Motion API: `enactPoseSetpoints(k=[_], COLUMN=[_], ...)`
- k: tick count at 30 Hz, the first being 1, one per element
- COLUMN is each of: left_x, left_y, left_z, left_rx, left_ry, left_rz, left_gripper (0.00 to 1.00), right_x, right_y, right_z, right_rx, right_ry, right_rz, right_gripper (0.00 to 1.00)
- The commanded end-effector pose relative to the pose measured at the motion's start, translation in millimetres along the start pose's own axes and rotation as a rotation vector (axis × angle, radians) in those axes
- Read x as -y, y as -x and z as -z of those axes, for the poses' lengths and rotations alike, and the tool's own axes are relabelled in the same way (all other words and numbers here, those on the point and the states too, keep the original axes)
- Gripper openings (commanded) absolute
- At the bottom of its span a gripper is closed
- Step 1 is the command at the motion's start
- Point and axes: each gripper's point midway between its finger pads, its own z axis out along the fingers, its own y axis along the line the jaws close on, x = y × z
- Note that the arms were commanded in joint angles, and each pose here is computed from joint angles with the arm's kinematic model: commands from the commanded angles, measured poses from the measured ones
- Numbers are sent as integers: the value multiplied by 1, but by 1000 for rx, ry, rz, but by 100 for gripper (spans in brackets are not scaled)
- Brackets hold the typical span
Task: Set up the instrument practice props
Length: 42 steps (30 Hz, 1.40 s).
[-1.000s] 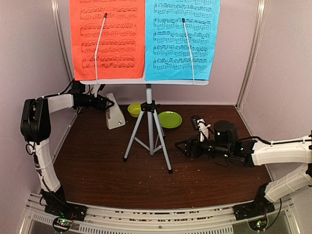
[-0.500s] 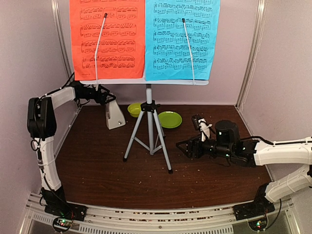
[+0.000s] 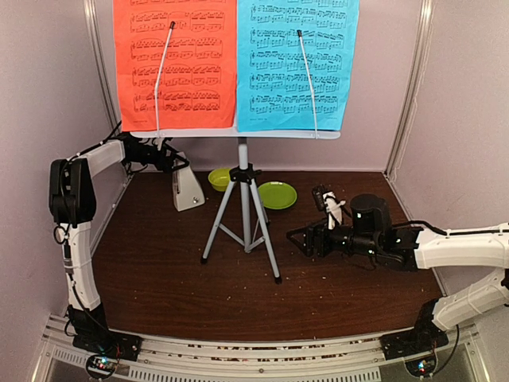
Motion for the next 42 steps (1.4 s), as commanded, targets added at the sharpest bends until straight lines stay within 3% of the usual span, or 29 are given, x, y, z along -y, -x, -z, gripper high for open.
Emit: enactPoseSetpoints(k=[1, 12, 20, 25, 29, 42], left_x=[-5, 7, 9, 14, 17, 98], left_y=[0, -11, -9, 12, -5, -11], left_z=[-5, -18, -12, 15, 40, 109], left_rx=[-16, -114, -85, 56, 47, 63], left_ry=[18, 28, 71, 217, 358, 584], left_rz=[-1, -38, 7, 58, 138, 234], left_gripper=[83, 78, 49, 34, 24, 14], right_x=[-4, -2, 1, 1, 1, -5], right_y=[13, 14, 15, 17, 16, 23], right_z=[5, 11, 14, 14, 13, 11], right_rx=[30, 41, 53, 63, 67, 79], right_ry=[3, -4, -12, -4, 1, 34], right_rz=[31, 38, 39, 32, 32, 24], right_gripper=[76, 76, 76, 76, 76, 76])
